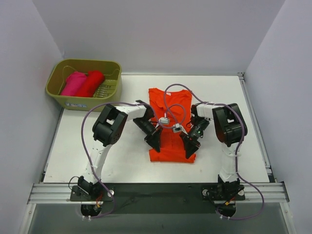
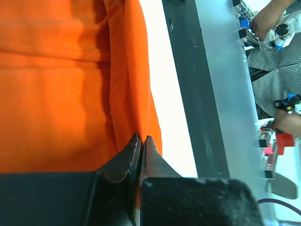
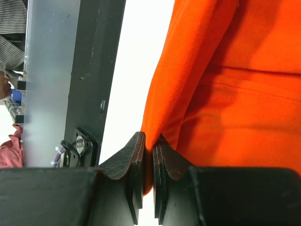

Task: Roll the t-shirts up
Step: Roll the T-shirt to the center of the board.

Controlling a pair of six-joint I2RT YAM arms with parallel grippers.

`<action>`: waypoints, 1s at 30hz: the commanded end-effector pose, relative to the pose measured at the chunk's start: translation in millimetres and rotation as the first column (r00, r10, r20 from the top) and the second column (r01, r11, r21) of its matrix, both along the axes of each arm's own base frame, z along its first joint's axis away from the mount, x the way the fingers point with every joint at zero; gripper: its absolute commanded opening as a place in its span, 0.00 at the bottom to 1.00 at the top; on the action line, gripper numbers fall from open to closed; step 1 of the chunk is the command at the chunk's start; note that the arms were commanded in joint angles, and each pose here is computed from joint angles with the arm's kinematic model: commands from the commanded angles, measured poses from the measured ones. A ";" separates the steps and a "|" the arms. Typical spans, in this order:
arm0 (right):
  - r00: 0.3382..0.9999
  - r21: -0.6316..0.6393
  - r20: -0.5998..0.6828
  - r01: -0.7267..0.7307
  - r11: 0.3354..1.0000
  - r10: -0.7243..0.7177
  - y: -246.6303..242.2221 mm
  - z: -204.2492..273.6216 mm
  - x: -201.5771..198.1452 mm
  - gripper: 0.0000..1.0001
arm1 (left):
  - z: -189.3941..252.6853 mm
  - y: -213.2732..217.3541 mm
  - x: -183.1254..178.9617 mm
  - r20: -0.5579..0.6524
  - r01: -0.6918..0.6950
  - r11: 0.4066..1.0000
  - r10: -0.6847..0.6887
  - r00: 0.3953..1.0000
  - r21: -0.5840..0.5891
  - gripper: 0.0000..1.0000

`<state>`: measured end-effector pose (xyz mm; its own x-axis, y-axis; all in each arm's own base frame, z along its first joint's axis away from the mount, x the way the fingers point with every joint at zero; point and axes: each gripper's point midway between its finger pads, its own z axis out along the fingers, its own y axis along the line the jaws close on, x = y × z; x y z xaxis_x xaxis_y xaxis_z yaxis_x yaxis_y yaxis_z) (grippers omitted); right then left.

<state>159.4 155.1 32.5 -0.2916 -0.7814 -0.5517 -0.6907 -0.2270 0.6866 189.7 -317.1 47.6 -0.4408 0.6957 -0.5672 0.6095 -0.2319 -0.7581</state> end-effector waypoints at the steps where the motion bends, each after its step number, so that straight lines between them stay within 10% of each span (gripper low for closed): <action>1: 0.969 -0.168 -0.243 -0.002 0.986 -0.039 -11.4 35.8 -19.7 0.10 | -11.5 32.4 -27.0 -0.060 0.095 0.960 -0.082 0.995 0.263 0.06; 10: 0.949 -0.339 -0.263 0.079 0.938 -0.175 -3.7 16.3 -2.4 0.11 | -46.3 27.1 32.5 0.310 -0.271 0.899 0.163 0.937 0.344 0.43; 19: 0.930 -0.491 -0.228 0.146 0.859 -0.289 -3.4 -1.5 8.0 0.11 | 8.2 38.2 78.4 0.505 -0.561 0.799 0.400 0.765 0.217 0.47; 30: 0.961 -0.383 -0.174 0.136 0.914 -0.216 -4.3 4.7 -4.8 0.04 | 59.4 60.2 29.9 0.594 -0.622 0.782 0.520 0.614 -0.042 0.52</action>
